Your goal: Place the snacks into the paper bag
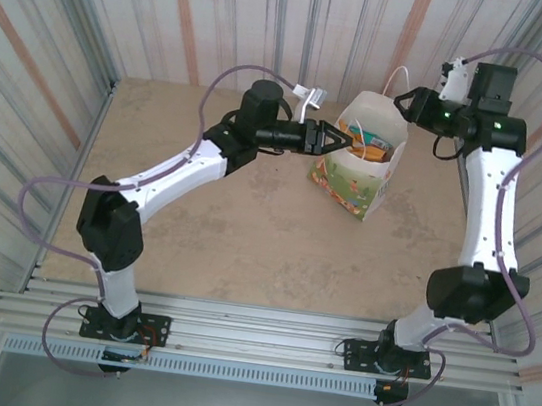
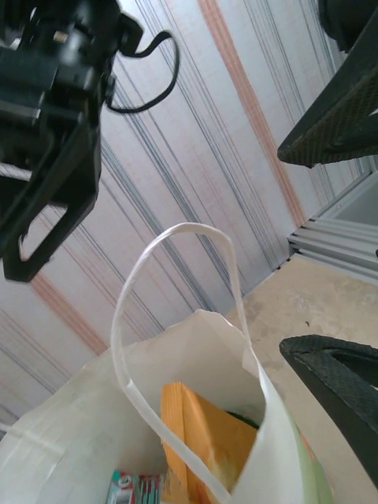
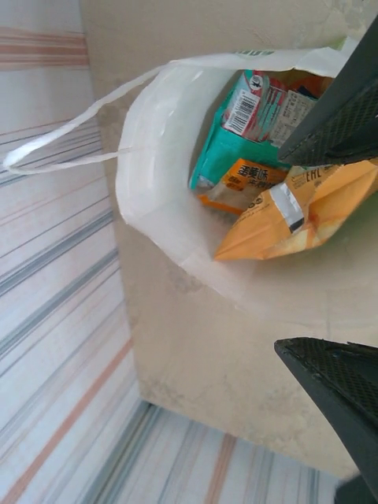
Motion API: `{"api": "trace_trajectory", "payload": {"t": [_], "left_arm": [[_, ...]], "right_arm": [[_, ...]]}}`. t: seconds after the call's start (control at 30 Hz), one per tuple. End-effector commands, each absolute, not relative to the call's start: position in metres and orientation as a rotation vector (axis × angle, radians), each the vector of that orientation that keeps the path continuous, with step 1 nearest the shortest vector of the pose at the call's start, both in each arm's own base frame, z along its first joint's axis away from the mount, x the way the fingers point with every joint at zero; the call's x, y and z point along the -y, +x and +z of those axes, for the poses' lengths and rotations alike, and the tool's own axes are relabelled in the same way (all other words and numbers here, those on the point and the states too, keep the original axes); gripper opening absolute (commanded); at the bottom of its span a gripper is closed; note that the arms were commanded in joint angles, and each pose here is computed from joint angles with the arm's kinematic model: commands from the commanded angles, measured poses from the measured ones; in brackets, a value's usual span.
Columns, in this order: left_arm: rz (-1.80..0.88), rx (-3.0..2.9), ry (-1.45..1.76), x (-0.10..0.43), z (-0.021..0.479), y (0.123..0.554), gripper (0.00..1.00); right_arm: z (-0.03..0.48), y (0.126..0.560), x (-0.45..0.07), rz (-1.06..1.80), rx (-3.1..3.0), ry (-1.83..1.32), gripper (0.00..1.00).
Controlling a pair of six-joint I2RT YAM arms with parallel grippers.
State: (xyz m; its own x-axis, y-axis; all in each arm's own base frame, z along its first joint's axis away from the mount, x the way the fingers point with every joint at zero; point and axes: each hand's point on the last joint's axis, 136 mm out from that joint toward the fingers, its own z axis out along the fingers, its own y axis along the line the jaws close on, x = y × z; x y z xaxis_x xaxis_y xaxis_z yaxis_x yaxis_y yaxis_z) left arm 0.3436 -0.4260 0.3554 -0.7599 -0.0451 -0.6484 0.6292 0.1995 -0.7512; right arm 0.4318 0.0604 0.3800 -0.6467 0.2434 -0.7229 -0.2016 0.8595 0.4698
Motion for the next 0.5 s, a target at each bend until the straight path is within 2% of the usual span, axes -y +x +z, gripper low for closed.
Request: {"api": "trace_trajectory", "payload": {"t": [0.0,0.4,0.43,0.47], "left_arm": [[-1.678,-1.863,0.564,0.44,0.376,0.342,0.62],[-1.776,-1.799,0.562,0.481,0.387,0.361,0.6],[-1.79,-1.791,0.572,0.484,0.39,0.36,0.55],[-1.803,-1.782,0.587,0.487,0.392,0.358,0.45]], "right_arm": [[0.365,0.422,-0.062,0.724,-2.204,0.072,0.59],[0.367,0.386,-0.047,0.704,-2.167,0.102,0.59],[0.366,0.385,-0.045,0.699,-2.163,0.108,0.59],[0.366,0.383,-0.043,0.696,-2.158,0.113,0.59]]}}
